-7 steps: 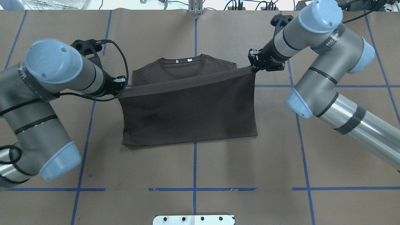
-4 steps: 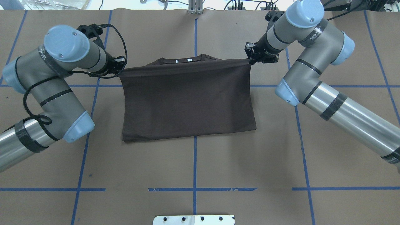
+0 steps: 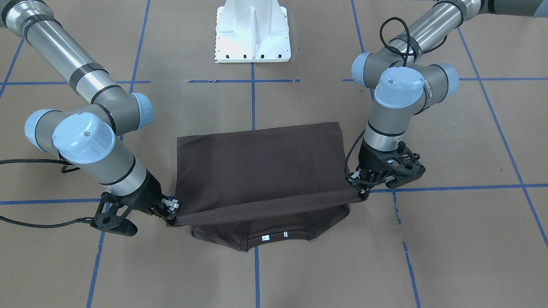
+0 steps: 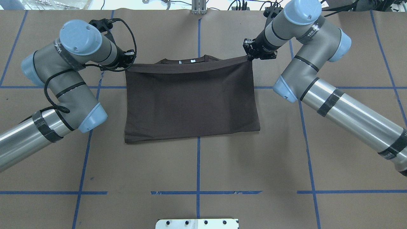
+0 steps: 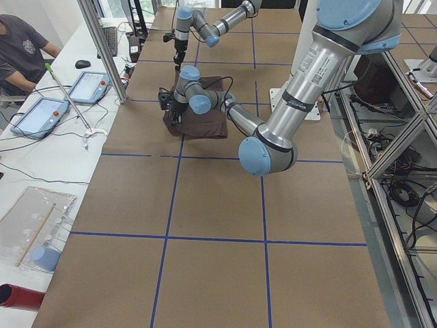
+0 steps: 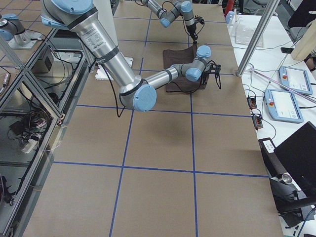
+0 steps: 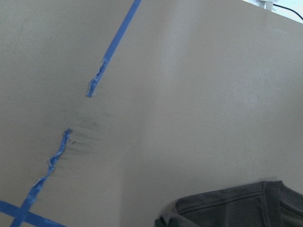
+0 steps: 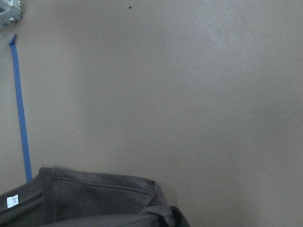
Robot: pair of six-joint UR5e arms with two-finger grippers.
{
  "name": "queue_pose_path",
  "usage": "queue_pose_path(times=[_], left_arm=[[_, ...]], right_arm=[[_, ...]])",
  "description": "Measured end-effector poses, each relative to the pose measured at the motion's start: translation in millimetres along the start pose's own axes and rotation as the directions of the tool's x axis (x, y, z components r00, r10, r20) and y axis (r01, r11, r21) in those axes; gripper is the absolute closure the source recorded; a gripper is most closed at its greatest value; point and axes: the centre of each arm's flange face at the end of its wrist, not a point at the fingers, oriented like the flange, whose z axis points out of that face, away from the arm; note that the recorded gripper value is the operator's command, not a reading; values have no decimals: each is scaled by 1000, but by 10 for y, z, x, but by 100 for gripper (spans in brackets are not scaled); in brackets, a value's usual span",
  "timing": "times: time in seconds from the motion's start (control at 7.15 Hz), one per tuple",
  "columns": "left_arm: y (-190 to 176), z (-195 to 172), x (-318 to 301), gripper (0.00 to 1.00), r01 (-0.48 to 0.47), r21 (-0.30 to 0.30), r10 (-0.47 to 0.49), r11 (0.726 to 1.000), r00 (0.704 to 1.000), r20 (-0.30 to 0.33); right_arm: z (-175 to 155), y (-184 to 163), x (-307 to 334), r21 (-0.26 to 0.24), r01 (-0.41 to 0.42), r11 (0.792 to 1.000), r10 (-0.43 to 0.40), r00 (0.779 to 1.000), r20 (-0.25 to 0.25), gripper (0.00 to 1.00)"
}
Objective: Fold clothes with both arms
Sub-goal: 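Lift the hem with both grippers and fold it over toward the collar, then release the hem and move the right gripper to the folded shirt's side edge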
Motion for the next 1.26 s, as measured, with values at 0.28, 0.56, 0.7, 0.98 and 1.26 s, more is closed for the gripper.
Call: queue_pose_path(times=[0.28, 0.56, 0.7, 0.98, 1.26], left_arm=[[14, -10, 36, 0, -8, 0, 8, 1000, 1000, -5], [30, -157, 107, 0, -16, 2, 16, 1000, 999, -29], [45, -280, 140, 0, -20, 5, 20, 1000, 999, -48], [95, -560, 218, 0, -24, 5, 25, 1000, 997, -71], [138, -747, 271, 0, -28, -3, 28, 1000, 996, -87]], right_arm=[[15, 34, -17, -4, 6, 1000, -6, 1000, 3, 0], [-15, 181, 94, -18, 28, 999, -28, 1000, 11, 0], [-48, 458, 208, -35, 44, 998, -43, 999, 22, 0], [47, 1285, 551, -70, 53, 996, -53, 999, 11, 0], [158, 1865, 776, -97, 76, 992, -78, 997, -11, 44]])
